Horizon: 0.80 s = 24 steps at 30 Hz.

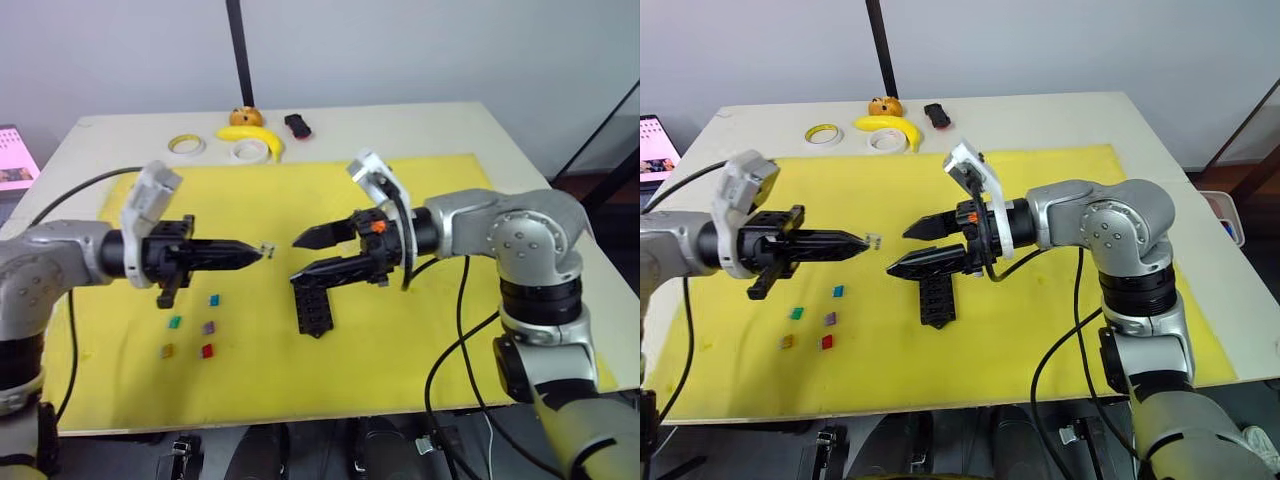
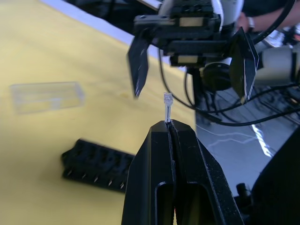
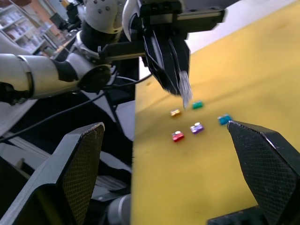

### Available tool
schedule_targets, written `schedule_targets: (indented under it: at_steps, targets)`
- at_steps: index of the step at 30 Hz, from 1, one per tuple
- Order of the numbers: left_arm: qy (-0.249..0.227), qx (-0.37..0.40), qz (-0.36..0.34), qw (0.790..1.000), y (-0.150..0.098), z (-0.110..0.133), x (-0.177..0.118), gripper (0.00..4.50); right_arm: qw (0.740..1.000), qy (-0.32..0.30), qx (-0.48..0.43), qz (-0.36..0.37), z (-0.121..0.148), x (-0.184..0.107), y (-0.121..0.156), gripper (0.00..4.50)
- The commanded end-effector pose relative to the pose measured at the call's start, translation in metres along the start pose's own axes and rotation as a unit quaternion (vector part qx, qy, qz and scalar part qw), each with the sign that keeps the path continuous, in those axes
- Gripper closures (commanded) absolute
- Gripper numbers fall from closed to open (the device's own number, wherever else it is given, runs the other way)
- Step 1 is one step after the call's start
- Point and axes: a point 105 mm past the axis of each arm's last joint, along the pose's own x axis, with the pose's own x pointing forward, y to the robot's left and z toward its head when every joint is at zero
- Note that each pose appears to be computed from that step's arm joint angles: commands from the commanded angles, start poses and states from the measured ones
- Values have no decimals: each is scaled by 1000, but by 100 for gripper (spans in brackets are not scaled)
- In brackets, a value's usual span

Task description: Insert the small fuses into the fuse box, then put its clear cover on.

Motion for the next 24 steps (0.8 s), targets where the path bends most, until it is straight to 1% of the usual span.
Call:
schedule_targets:
  at_steps: [1, 8, 10, 12, 21, 24]
  targets:
    - [-2, 25, -12, 1000, -6, 8, 2, 450, 1000, -16, -24, 2, 14, 0, 8, 0]
    - [-4, 23, -14, 1000, -6, 5, 4, 450, 1000, -11, -27, -6, 12, 4, 5, 0]
    - [-3, 23, -13, 1000, -7, 3, 3, 450, 1000, -11, -27, -3, 12, 5, 5, 58]
    - [-3, 22, -11, 1000, -7, 2, 3, 450, 999, -10, -31, -6, 12, 5, 5, 135]
    - [-3, 22, -5, 1000, -5, 0, 3, 450, 999, -7, -39, 2, 12, 6, 7, 135]
    - [2, 22, -3, 1000, -5, -3, 2, 450, 999, -8, -43, 4, 12, 7, 8, 215]
